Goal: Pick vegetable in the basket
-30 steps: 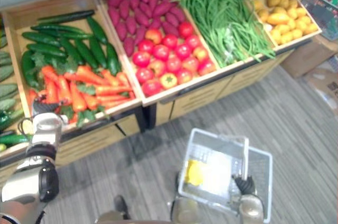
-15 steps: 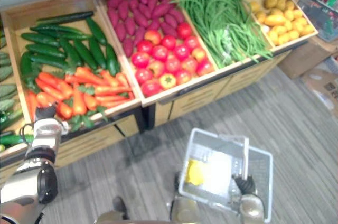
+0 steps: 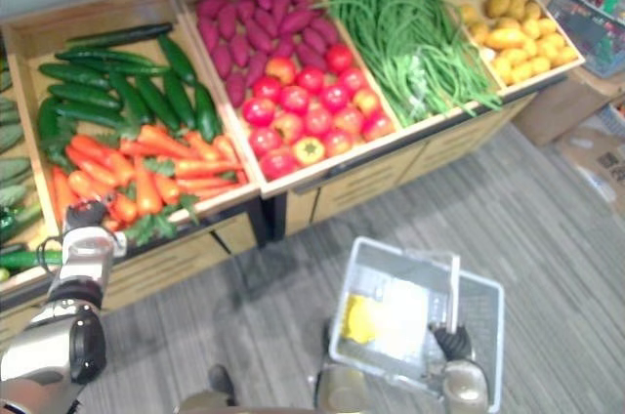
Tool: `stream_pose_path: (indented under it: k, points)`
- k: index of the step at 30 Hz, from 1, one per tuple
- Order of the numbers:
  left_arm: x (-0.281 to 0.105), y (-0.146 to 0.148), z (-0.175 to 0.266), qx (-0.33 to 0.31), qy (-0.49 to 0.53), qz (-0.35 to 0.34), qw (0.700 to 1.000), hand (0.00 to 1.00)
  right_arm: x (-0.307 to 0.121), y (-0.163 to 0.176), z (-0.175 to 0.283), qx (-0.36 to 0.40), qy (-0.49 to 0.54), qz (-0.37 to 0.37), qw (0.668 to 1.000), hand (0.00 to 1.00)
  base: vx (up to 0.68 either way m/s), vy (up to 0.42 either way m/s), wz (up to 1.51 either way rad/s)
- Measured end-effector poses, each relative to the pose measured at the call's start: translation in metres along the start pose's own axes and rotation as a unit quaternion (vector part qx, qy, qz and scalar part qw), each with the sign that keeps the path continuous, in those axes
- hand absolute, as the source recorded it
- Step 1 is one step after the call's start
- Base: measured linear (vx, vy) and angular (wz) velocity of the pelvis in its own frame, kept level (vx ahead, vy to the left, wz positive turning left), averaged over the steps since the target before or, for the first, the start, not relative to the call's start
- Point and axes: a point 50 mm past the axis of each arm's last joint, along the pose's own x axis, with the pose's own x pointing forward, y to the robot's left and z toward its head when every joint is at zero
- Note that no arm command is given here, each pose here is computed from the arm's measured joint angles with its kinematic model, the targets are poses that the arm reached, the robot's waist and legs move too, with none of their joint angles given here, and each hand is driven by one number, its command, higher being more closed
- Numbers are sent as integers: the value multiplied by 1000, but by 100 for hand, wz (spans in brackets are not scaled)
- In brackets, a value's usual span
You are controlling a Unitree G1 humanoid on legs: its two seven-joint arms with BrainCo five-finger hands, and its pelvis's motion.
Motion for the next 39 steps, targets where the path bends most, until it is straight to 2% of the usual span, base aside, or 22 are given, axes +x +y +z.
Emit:
stream_pose_path:
  k: [12,13,18,39]
  points:
    - [-4,-9,2,-10,-8,-18,1000,0,0,1,1,0,-1,1,1000,100,-3,-5,0]
    - [-4,-10,2,-11,-8,-19,1000,100,0,1,1,0,-1,1,1000,100,0,0,0]
    - [-8,-18,5,-53,-2,-22,998,100,1,3,2,-2,-3,5,1000,100,0,0,0]
    - [-12,-28,19,-49,-33,-37,998,100,-2,10,0,7,1,12,1000,100,0,0,0]
